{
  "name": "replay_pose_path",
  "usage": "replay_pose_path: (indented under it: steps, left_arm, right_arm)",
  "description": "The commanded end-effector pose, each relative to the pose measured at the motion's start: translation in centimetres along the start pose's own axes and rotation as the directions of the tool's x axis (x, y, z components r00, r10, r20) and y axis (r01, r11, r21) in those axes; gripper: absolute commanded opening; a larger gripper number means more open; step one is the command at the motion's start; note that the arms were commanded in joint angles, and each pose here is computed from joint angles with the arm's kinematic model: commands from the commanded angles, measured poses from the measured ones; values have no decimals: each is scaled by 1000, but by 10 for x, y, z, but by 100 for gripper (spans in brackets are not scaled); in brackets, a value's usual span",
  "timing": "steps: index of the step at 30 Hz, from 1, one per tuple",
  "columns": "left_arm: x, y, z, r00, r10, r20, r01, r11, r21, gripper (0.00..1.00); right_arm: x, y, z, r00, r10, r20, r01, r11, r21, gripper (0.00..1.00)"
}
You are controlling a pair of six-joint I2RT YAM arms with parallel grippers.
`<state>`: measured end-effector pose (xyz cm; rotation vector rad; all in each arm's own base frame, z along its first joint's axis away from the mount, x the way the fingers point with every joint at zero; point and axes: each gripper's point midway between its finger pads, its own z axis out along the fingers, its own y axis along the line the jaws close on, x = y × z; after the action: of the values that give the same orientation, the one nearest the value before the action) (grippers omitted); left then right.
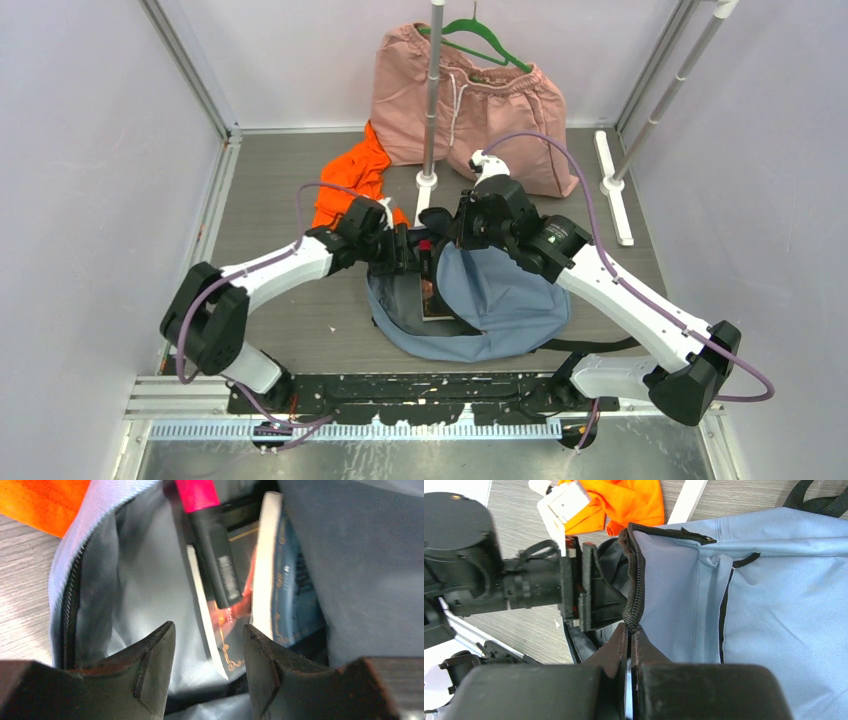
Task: Pack the student bag
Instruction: Pick up the stationery from the student bag.
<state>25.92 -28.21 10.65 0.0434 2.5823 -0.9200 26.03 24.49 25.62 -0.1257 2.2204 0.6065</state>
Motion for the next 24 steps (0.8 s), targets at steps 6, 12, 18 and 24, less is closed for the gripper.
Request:
replay_pose_path:
  steps: [6, 12, 18, 24]
  left_arm:
    - [-28, -25, 30, 994, 2, 111, -6, 999, 40, 53]
    - [-31, -26, 47, 996, 10, 94, -13, 1000, 27, 52]
    - [-20, -17, 62, 999, 19, 45, -18, 1000, -21, 45]
    - [-16, -14, 56, 999, 15, 32, -13, 999, -41, 14]
  right_arm:
    - [-28, 9, -13, 995, 25, 99, -22, 999, -29, 1]
    - [-27, 8, -14, 995, 28, 96, -25, 999, -30, 1]
    - [-27, 9, -14, 995, 26, 95, -23, 999, -32, 1]
    - [-26, 9, -14, 995, 27, 95, -24, 999, -32, 1]
